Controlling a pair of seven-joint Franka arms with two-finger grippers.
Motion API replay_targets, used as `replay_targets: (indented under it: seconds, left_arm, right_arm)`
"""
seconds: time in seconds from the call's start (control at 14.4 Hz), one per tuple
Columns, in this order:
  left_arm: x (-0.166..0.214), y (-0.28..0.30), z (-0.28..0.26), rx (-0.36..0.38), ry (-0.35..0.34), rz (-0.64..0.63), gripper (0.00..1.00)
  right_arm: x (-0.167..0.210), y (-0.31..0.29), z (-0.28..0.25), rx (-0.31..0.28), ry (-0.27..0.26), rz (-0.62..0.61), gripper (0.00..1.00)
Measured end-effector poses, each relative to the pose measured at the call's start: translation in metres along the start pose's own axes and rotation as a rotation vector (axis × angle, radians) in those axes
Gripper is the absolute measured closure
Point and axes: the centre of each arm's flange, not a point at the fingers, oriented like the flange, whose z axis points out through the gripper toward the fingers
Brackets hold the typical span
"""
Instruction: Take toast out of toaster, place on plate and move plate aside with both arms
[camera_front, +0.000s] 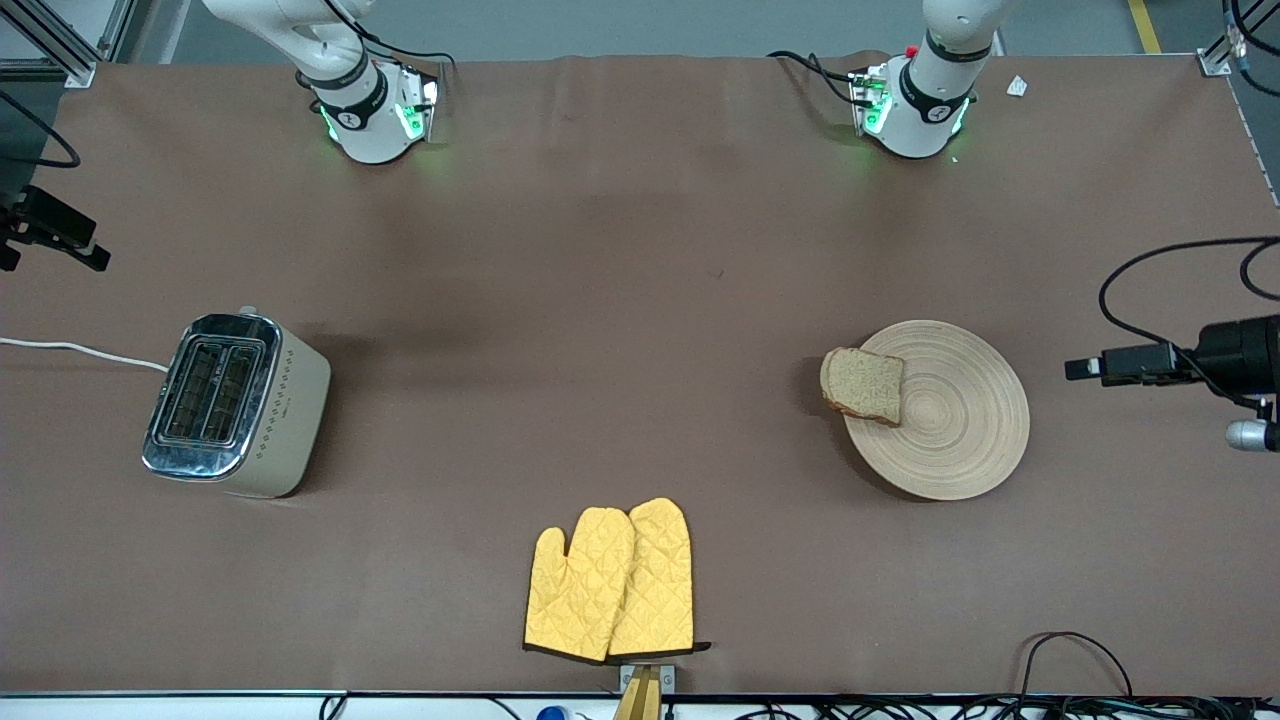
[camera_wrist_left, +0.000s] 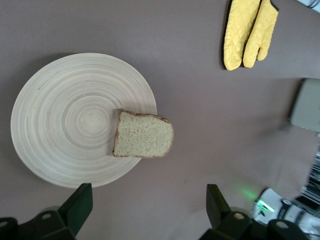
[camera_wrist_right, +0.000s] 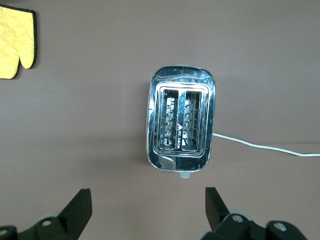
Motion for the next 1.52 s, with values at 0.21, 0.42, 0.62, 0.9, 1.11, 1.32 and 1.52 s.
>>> replay_targets:
  seconds: [0.21,0.42,0.62,0.9,1.11,1.32,1.52]
  left_arm:
    - [-0.026,0.079,-0.012,0.144,0.039,0.023,0.00]
    - [-0.044,0.127,-0.013,0.268,0.072,0.082,0.00]
    - [-0.056,0.160,-0.006,0.414,0.104,0.109,0.00]
    - [-0.080,0.184,-0.019,0.501,0.130,0.114,0.00]
    - [-0.111,0.196,-0.025,0.541,0.116,0.112,0.00]
    - [-0.145,0.203,-0.021,0.554,0.103,0.128,0.00]
    - [-0.169,0.199,-0.017,0.562,0.096,0.129,0.00]
  right_arm:
    - [0.000,0.000,0.000,0.000,0.000,0.000,0.00]
    - [0.000,0.000,0.000,0.000,0.000,0.000,0.00]
    - [0.000,0.000,0.000,0.000,0.000,-0.001,0.00]
    - [0.000,-0.001,0.000,0.000,-0.001,-0.001,0.00]
    - [0.000,-0.001,0.000,0.000,-0.001,-0.001,0.00]
    - [0.000,-0.001,0.000,0.000,-0.001,-0.002,0.00]
    - [0.000,-0.001,0.000,0.000,-0.001,-0.002,0.00]
